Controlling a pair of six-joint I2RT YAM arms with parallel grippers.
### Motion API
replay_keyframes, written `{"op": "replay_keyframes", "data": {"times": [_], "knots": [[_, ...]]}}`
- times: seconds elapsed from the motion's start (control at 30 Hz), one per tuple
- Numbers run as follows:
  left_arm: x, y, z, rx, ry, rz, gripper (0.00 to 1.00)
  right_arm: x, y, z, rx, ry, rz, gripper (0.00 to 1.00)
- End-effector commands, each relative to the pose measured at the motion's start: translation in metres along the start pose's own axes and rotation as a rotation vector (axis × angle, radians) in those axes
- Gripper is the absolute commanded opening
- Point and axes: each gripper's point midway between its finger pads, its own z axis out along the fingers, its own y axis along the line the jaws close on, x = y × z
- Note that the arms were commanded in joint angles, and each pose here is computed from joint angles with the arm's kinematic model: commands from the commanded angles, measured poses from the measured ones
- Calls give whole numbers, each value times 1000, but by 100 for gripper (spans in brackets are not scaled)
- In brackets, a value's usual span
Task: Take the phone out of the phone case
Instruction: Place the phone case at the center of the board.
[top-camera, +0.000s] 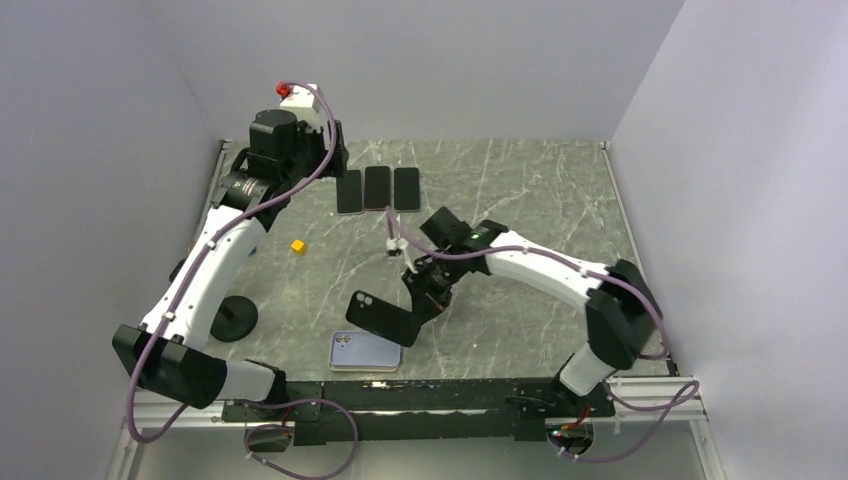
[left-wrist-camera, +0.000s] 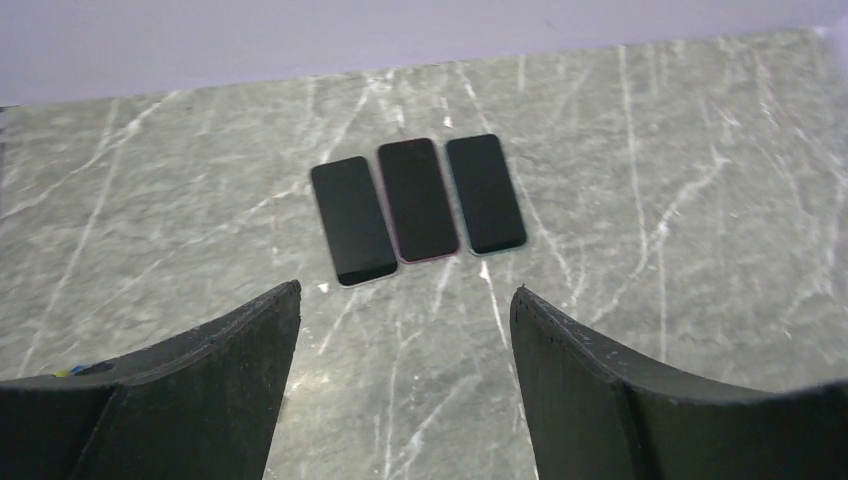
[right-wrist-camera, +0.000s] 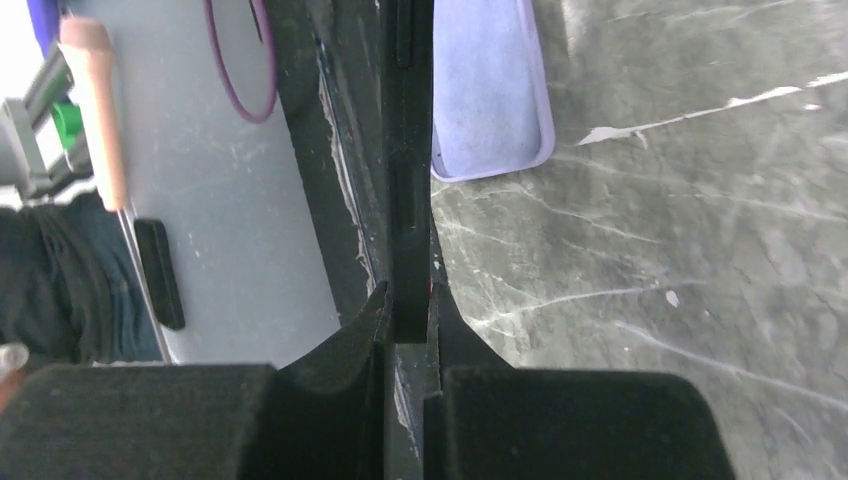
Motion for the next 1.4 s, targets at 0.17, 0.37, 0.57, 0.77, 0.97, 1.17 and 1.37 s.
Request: {"op": "replay_keyframes", "data": {"times": [0.17, 0.37, 0.57, 0.77, 0.97, 1.17, 1.37], "knots": [[-30, 49, -25, -205, -148, -77, 81, 13, -1, 46, -42, 259, -116, 0], [-28, 55, -20, -177, -120, -128, 80, 9, -6, 56, -45, 312, -119, 0], [-27, 60, -20, -177, -125, -144, 80, 10, -10, 60, -31, 356, -120, 0], [-24, 61, -14, -151, -104, -169, 80, 7, -7, 64, -31, 359, -134, 0], [-21, 60, -10, -128, -94, -184, 80, 7, -7, 72, -31, 384, -137, 0], [-20, 63, -8, -131, -86, -191, 79, 4, -3, 77, -34, 390, -152, 0], [-19, 63, -7, -124, -87, -195, 79, 1, -3, 81, -31, 385, -163, 5]]}}
